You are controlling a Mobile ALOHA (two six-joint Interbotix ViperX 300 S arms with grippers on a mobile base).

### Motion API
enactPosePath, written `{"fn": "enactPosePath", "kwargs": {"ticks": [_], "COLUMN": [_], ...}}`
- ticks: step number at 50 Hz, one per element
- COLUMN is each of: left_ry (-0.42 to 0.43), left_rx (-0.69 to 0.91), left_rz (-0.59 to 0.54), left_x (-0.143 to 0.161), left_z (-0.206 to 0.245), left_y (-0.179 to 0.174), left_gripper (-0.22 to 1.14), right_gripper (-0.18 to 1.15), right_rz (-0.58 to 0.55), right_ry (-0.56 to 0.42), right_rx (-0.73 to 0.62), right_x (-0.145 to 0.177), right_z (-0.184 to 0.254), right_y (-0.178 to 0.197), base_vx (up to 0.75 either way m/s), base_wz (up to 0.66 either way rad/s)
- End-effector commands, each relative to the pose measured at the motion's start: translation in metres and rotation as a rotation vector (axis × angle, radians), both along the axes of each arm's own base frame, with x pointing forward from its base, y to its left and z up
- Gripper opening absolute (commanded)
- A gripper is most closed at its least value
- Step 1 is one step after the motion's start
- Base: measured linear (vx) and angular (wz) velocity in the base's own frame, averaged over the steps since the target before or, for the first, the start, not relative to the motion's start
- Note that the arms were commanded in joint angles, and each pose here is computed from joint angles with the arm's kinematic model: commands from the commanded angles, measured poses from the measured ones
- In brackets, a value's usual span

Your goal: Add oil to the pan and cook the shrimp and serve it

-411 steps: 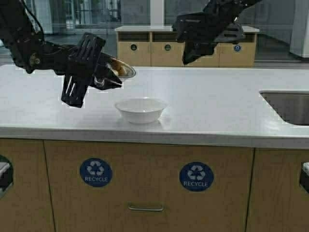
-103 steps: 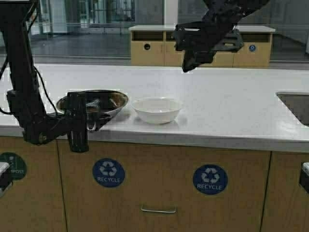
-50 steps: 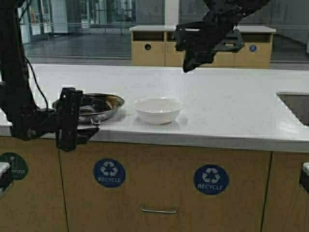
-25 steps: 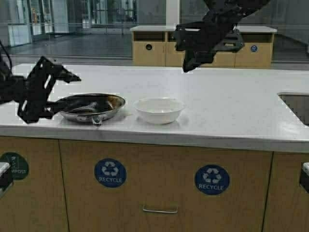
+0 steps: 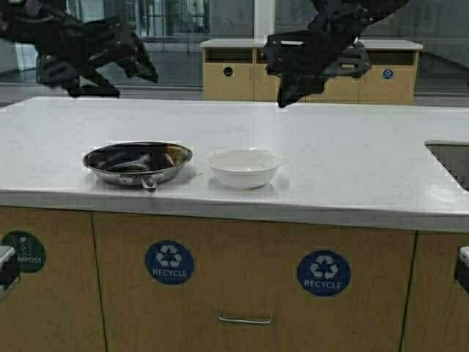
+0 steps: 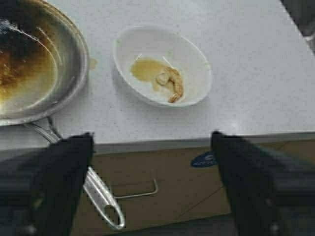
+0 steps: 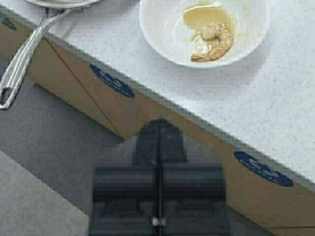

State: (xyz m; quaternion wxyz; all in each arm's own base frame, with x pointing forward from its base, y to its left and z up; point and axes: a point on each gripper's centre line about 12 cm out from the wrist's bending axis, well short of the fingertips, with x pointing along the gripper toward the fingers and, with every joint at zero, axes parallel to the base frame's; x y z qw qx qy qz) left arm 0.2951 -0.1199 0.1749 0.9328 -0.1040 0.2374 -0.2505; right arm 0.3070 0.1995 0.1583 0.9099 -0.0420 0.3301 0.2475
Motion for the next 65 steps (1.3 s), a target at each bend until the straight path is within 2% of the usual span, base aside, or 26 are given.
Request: {"fn": "enactPosePath", "kwargs": {"ticks": [1,14,26,38,51,65], "left_ry": [-0.041,-0.067,-0.094,-0.095,-0.096,-0.097], "left_rx": [0.059,0.096,0.161,0.176,0.171,0.174], "left_rz": [0.010,0.007,0.002,-0.001,0.000,0.001], "left_x": [0.001,-0.008,-0.014,-0.014,-0.014,-0.013], "left_z": [0.022,0.030,0.036,0.035,0.036,0.037], "left_y": [0.000,0.004,0.009,0.009,0.009,0.009], "left_gripper": [1.01,0.97,0.82,0.47,-0.02,0.04], "right_gripper": [0.05,0.05,0.05,0.05,0.05,0.05], "right_rz": [-0.006,-0.070,-0.094,-0.104,-0.106,-0.106], "right_ry": [-0.036,-0.068,-0.075,-0.084,-0.085,-0.092], "right_rx": [0.023,0.043,0.043,0.048,0.049,0.052], "right_x": [0.001,0.009,0.012,0.014,0.014,0.014], "right_z": [0.018,0.034,0.038,0.042,0.042,0.044], "right_y": [-0.002,-0.025,-0.034,-0.037,-0.038,-0.037], "base_vx": [0.00,0.00,0.00,0.00,0.00,0.00], "base_wz": [0.00,0.00,0.00,0.00,0.00,0.00]}}
